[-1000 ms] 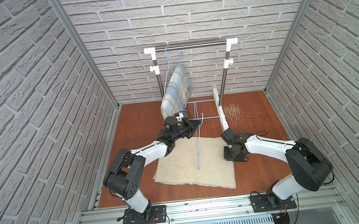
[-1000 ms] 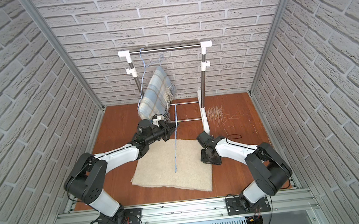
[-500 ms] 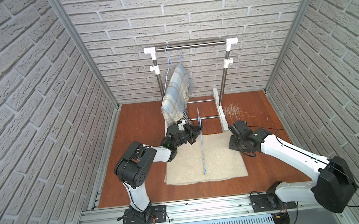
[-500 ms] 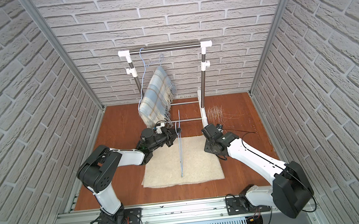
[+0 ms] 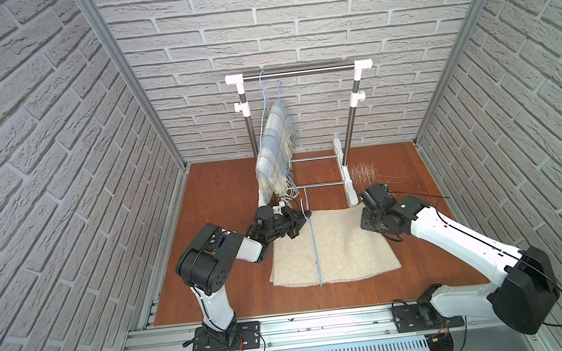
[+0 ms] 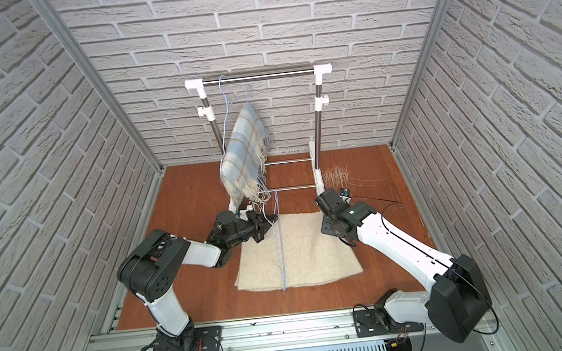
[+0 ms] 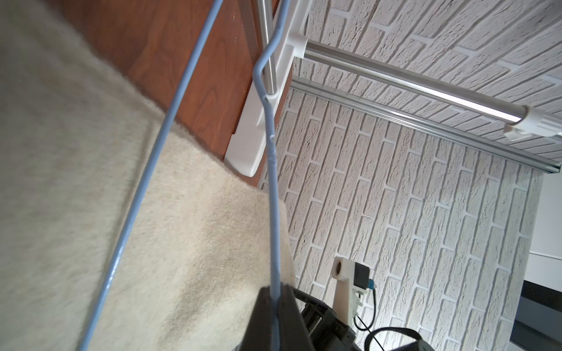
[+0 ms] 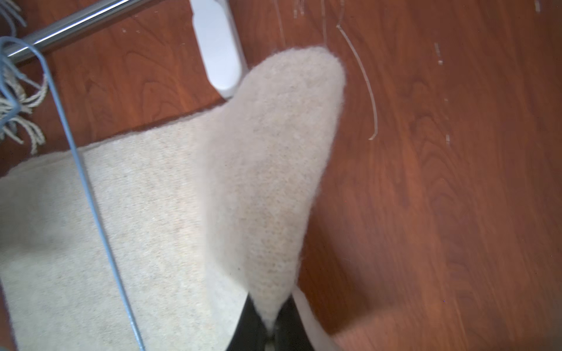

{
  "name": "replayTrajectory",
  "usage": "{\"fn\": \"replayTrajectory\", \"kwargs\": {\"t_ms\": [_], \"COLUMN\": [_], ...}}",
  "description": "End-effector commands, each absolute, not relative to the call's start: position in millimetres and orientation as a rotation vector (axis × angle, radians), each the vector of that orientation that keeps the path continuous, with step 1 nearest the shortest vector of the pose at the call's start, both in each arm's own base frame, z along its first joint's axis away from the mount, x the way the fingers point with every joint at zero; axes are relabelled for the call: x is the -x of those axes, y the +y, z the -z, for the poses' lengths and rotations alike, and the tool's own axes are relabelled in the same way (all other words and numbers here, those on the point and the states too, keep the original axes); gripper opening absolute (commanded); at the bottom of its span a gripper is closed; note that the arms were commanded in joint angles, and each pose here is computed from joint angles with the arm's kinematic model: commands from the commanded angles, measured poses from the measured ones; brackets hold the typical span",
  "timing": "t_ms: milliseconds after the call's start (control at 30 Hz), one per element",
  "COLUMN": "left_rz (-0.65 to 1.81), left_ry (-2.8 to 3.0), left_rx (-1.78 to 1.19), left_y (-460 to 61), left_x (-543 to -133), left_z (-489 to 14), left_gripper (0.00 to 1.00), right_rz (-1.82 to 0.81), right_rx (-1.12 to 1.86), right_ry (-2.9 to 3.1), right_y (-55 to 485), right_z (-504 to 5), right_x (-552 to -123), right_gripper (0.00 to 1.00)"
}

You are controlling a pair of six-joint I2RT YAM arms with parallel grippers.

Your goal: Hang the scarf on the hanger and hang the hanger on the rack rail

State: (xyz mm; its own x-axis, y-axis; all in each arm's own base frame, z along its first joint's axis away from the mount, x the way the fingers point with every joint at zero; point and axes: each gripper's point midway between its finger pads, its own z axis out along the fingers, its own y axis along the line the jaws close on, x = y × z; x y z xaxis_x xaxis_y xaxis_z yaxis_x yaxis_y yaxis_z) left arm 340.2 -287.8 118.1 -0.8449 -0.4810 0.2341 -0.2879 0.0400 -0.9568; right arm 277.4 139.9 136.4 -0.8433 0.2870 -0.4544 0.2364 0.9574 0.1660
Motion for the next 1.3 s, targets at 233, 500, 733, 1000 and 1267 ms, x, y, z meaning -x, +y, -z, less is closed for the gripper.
{"fn": "replayTrajectory", "kwargs": {"t_ms": [233, 500, 733, 1000, 1267], "left_rz": [1.867, 1.841, 1.825, 1.803, 1.782], "left_ry": [2.118, 2.132, 2.155, 2.172, 2.175], "left_rx": [0.682, 0.680, 0.691, 0.709, 0.717], "left_y": [-287.7, -294.0, -297.4, -297.6, -297.9], "left_x": [-342.9, -347.4, -350.0, -352.3, -354.8], "left_z": [-122.8, -120.7, -113.8, -108.1, -107.5], "left_gripper": [0.00, 0.00, 0.00, 0.00, 0.00], "right_rz": [-0.733, -0.929, -1.003, -0.658, -0.510], "right_rx": [-0.112, -0.185, -0.193, -0.096, 0.032], "right_ry": [2.564, 2.634, 2.663, 2.664, 2.647], "right_y": [326.6, 346.3, 336.5, 280.1, 269.1], "right_z": [-128.1, -83.4, -80.3, -121.3, -141.7], "right_x": [-321.6, -302.2, -294.0, -294.0, -283.0], "right_gripper": [0.03, 0.03, 0.23, 0.40, 0.43]}}
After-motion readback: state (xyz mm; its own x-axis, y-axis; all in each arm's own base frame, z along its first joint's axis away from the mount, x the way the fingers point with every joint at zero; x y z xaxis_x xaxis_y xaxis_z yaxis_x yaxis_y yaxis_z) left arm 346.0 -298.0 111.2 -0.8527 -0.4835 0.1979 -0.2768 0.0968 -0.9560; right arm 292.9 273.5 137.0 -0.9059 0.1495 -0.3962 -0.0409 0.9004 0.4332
